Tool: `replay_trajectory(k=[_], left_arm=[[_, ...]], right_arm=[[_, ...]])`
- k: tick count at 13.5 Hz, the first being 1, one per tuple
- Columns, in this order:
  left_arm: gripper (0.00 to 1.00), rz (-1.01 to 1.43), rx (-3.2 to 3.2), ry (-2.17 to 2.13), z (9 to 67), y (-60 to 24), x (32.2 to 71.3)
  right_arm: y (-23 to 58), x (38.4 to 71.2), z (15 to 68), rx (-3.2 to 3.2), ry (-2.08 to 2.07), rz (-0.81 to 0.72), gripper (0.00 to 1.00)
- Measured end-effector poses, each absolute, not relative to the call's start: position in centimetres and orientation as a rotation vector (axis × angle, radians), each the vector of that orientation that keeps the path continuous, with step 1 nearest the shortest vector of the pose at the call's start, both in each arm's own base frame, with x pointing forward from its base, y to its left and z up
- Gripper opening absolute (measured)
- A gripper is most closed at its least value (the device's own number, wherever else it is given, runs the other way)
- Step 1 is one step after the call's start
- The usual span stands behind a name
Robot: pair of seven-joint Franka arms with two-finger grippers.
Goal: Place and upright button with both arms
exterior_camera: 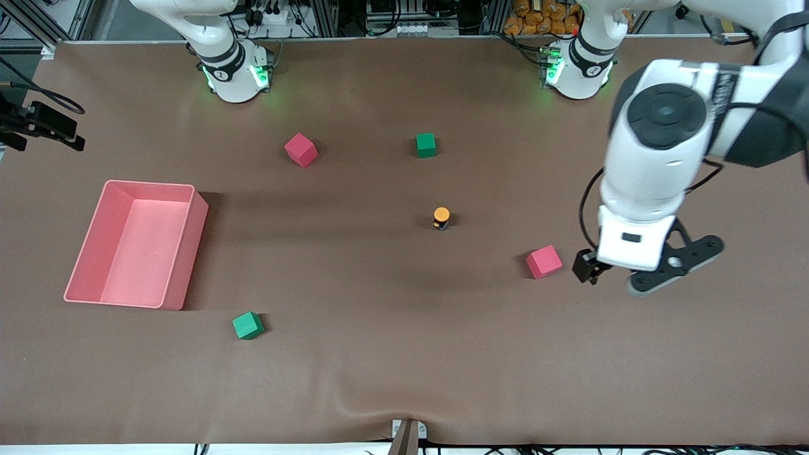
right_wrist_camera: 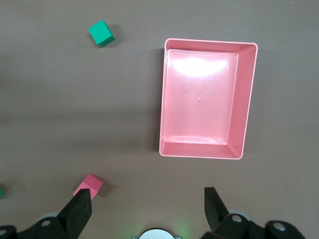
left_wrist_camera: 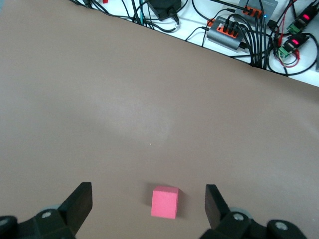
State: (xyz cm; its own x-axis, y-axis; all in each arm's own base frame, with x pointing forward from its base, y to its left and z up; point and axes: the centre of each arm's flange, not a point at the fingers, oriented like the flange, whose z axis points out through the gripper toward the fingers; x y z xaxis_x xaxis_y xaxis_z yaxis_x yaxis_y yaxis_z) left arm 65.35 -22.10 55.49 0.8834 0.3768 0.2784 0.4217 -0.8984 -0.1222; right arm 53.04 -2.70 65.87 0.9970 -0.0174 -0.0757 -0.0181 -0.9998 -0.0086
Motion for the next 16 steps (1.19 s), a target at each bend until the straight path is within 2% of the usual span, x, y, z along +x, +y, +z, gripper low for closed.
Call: replay_trajectory(k=[3,8,13,16], left_arm=[[1.0,-0.338,-2.982,-0.579,59.0,-20.8,64.2],[1.0,-0.203,-3.078,-0.445,65.0,-13.2,61.3],[1.0,-0.086,-3.116,-0.383,68.4,-12.0,56.8],[1.0,-0.063,-3.192,-0.302,69.7,-7.3,55.0]], right_arm=[[-2.7,53.0,65.9,-3.13,0.028,0.118,1.0],[-3.3,53.0,66.0,-3.129,0.044,0.116,1.0],[-3.3,53.0,66.0,-3.13,0.045,0.114,1.0],[-3.3,53.0,66.0,-3.13,0.044,0.114,1.0]])
